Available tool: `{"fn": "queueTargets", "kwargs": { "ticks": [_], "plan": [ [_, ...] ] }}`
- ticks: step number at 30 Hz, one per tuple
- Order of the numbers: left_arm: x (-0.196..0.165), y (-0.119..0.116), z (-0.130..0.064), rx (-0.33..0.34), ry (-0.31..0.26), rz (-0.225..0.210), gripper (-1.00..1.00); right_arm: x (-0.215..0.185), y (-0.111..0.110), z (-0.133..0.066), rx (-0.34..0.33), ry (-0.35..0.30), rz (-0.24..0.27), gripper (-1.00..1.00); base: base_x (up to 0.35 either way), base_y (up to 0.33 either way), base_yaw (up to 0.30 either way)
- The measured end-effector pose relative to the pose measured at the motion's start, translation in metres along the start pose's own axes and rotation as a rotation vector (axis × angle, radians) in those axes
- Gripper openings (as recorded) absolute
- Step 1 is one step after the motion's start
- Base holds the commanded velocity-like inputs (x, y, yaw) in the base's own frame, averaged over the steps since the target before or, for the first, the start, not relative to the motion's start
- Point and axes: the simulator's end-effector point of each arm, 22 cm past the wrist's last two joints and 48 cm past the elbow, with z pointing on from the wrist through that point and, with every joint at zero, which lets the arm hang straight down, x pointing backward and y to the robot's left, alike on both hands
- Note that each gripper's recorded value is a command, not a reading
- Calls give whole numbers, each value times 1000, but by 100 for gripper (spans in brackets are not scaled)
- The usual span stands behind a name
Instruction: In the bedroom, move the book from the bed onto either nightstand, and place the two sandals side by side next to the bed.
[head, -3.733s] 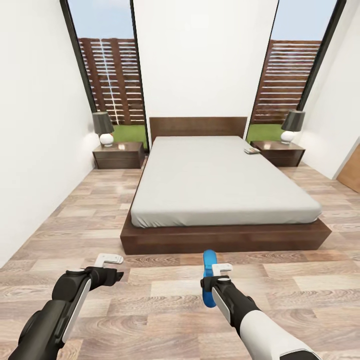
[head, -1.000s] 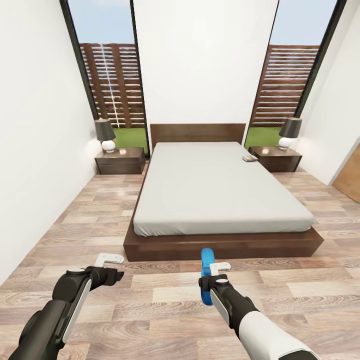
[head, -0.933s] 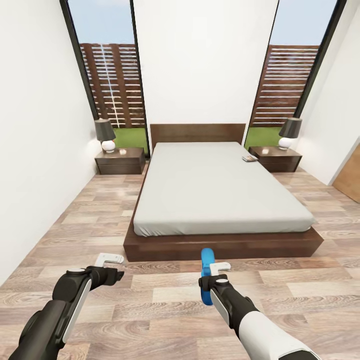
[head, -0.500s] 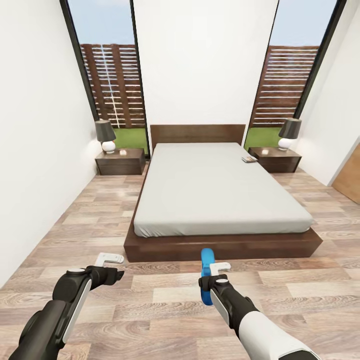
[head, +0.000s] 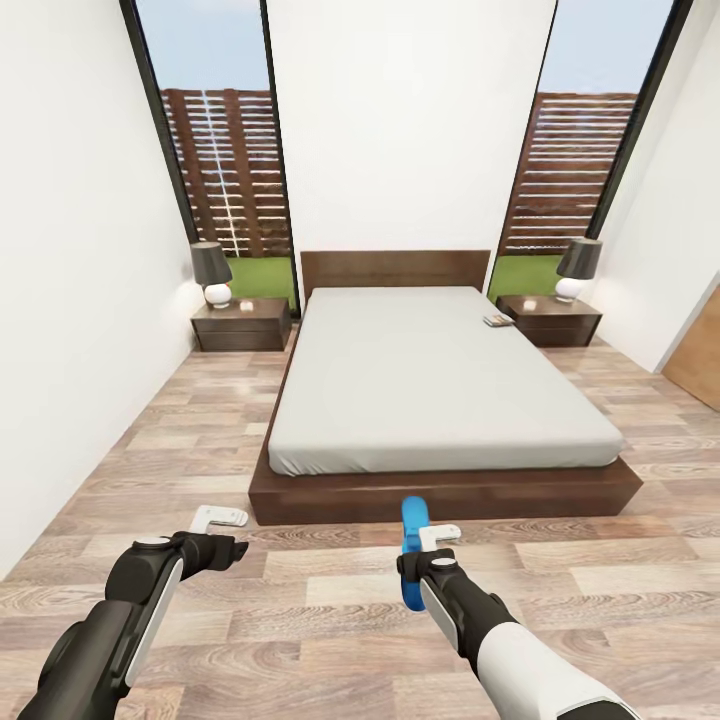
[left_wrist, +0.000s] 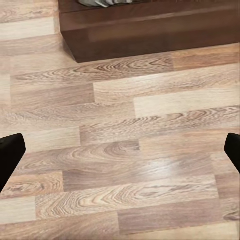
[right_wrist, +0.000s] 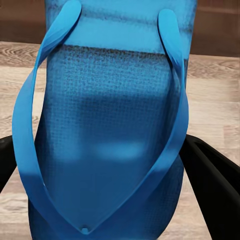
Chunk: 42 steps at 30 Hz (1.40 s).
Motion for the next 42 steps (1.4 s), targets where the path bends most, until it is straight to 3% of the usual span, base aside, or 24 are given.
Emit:
{"fn": "queueTargets", "kwargs": {
  "ticks": [42],
  "plan": [
    [-9,0,-38,1,0,0,100,-7,0,-38,-3,5,-2,-100,0,0,0]
  ]
}}
